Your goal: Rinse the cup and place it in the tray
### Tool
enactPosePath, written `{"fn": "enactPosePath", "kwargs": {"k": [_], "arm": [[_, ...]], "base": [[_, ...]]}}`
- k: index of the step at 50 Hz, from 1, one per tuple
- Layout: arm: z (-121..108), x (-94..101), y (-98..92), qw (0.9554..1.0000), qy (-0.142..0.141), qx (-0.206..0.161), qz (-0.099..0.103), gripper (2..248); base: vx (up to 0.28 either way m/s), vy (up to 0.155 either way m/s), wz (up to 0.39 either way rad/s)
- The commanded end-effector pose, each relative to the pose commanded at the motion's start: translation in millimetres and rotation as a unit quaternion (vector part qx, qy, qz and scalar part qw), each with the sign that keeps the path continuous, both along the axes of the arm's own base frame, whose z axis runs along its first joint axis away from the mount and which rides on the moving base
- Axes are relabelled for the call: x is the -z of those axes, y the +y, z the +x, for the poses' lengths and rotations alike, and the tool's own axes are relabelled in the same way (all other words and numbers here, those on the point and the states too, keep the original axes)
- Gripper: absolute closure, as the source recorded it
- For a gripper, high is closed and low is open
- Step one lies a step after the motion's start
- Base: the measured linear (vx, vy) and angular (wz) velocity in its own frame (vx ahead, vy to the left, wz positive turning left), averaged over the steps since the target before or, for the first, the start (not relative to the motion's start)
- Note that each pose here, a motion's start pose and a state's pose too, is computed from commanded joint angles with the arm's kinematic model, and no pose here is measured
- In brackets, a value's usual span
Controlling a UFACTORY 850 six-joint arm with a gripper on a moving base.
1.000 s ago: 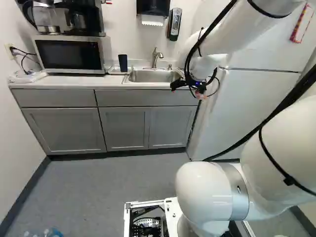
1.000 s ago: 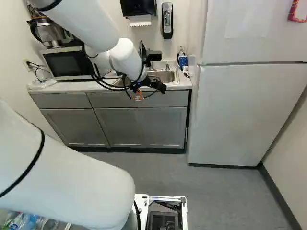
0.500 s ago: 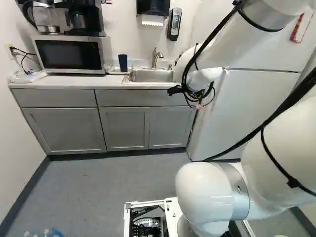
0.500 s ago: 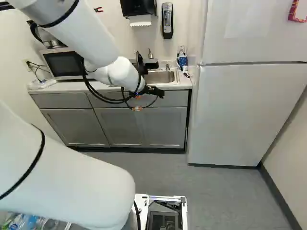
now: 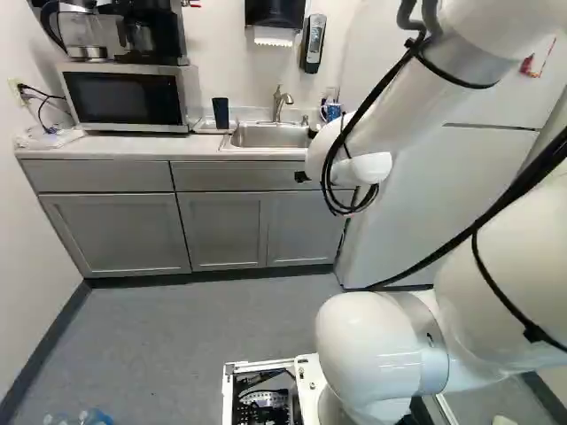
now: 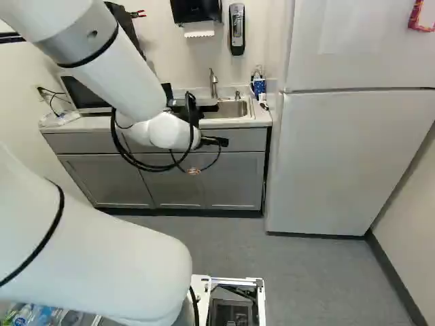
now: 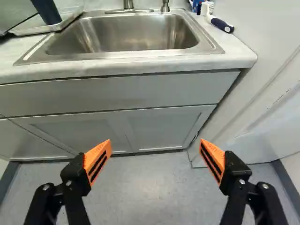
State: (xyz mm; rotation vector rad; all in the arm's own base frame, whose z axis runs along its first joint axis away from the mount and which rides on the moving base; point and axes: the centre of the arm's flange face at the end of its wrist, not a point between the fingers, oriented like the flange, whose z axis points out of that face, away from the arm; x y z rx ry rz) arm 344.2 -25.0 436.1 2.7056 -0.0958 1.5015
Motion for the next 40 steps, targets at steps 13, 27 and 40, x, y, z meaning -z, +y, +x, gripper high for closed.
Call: {"fn": "enactPosePath", "kwargs": {"k": [13, 27, 40], "arm": [[-16, 20.4, 7.1, 0.9995, -0.029, -0.009, -0.002, 3], [-33, 37.7, 13.3, 0.9983, -0.056, -0.018, -0.002, 3], [-47, 50.0, 17.7, 0.9968, -0.076, -0.025, -0.002, 3]], "base": [[0.0, 0.0, 0.0], [0.0, 0.0, 0.0], [0.0, 0.0, 0.0]]}}
